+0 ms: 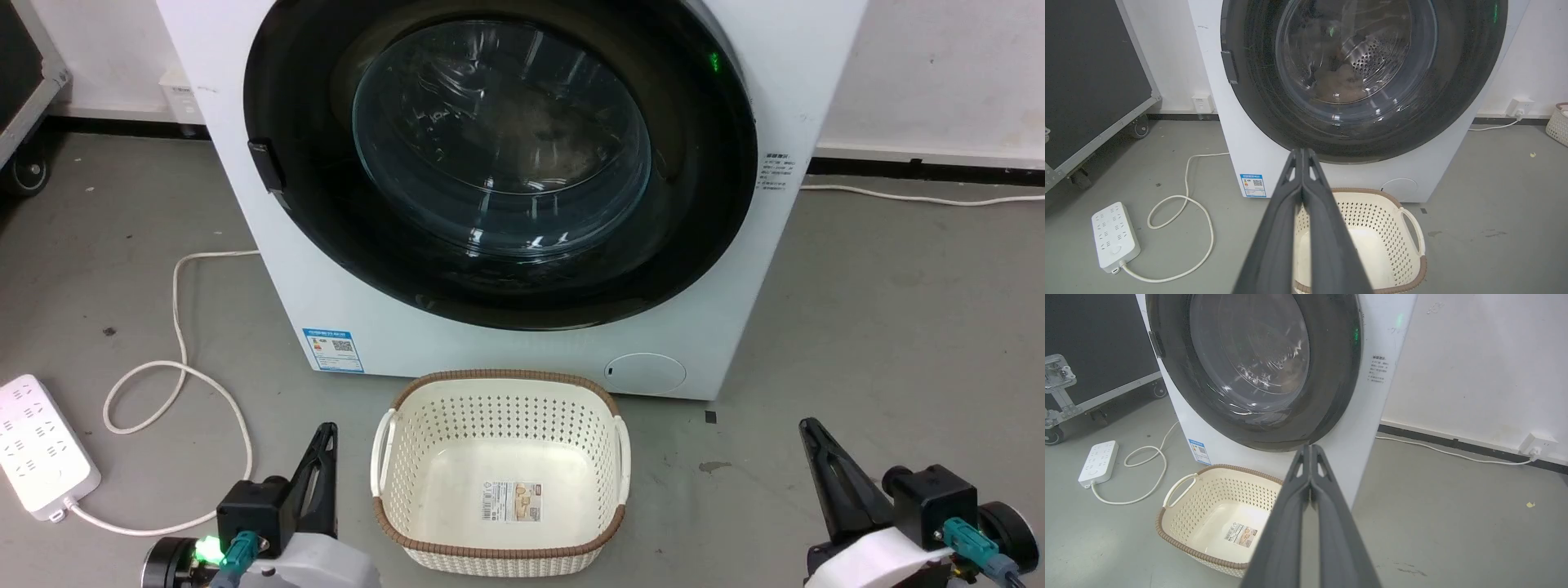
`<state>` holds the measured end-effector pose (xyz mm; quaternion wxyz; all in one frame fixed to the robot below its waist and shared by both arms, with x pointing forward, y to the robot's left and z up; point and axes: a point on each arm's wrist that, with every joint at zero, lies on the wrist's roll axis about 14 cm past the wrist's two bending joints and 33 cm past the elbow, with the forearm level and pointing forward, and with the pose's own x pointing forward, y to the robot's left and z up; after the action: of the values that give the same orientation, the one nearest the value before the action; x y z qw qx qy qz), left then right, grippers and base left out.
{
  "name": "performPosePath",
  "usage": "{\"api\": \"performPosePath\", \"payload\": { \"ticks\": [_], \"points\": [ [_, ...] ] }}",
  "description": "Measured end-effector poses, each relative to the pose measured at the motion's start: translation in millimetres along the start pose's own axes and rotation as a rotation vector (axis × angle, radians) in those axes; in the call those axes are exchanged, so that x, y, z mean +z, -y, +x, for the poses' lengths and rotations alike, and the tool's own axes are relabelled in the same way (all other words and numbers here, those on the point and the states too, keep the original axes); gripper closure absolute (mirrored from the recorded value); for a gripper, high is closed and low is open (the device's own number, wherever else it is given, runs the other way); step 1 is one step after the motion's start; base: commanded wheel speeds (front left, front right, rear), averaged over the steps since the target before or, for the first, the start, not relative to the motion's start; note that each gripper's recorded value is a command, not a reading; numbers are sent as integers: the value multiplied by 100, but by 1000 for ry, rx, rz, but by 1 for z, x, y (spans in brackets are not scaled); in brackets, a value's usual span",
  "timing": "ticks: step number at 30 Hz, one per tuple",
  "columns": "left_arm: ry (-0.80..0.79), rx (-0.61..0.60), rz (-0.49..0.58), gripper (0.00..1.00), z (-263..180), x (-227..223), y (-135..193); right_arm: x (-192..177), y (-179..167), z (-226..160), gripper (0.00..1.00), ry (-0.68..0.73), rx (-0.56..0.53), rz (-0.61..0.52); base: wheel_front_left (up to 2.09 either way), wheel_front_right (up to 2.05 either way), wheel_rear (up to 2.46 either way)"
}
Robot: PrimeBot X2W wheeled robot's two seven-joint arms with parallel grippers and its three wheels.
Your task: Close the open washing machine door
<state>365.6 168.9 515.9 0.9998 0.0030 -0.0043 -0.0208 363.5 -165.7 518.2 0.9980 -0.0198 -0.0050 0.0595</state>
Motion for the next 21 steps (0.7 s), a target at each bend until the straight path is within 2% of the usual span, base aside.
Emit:
{"api": "performPosePath", "payload": {
  "ticks": [21],
  "points": [
    [-15,18,19,100,2,3,-4,0,-2,2,100,-20,6,-3,0,0,0]
  ]
}}
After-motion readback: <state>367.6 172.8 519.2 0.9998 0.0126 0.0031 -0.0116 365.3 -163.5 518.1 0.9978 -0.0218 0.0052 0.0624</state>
